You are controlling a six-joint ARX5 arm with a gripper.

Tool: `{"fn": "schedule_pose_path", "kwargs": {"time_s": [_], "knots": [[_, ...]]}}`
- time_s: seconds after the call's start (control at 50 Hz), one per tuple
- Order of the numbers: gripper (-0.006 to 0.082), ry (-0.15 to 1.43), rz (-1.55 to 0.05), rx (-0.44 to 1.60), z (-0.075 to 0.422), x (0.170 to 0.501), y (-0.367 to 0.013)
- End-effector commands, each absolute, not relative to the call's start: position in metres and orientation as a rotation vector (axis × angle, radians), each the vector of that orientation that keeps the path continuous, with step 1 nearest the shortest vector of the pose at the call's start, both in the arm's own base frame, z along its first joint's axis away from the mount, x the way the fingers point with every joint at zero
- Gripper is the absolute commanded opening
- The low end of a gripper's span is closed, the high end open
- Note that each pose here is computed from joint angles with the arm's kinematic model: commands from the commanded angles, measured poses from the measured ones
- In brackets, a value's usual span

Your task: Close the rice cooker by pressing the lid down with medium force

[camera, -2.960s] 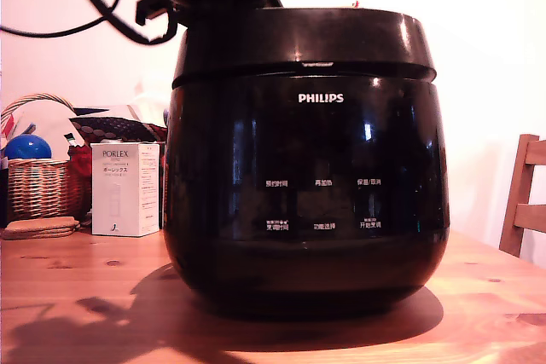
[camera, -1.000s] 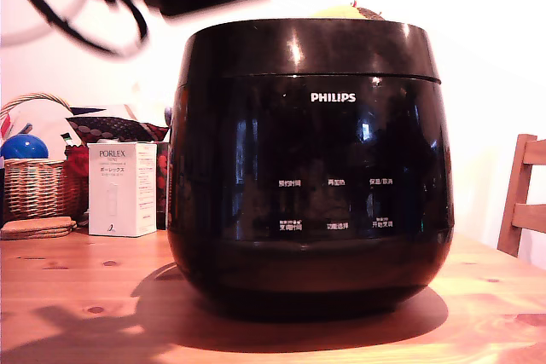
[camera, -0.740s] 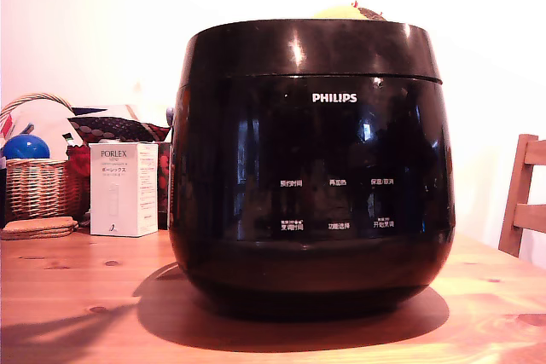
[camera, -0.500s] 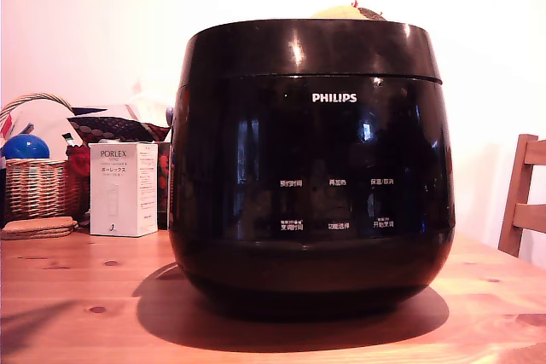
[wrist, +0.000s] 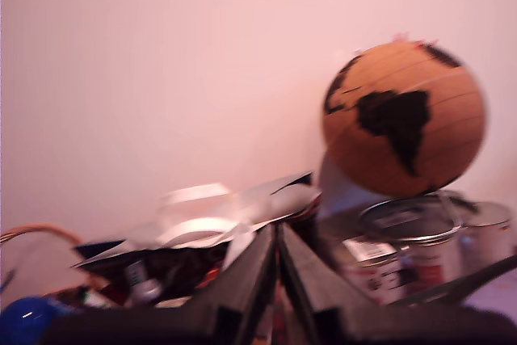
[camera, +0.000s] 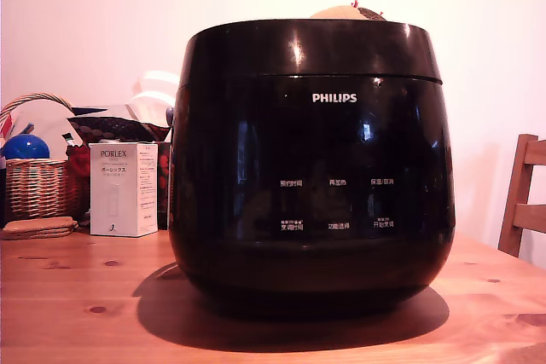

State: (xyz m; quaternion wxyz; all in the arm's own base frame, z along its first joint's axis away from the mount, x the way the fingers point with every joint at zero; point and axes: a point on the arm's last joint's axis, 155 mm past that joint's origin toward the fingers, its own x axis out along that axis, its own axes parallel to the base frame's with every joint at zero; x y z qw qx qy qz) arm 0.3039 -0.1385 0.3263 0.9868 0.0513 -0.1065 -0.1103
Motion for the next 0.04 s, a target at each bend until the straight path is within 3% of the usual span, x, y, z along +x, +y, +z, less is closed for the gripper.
{"fn": "schedule_pose_path", "kwargs": {"time_s": [0.0, 0.02], "knots": [[-0.0019, -0.209, -0.21, 0.11, 0.3218, 0.3049, -0.1346], [-0.0019, -0.208, -0.208, 0.11, 0.3218, 0.3052, -0.1339]]}}
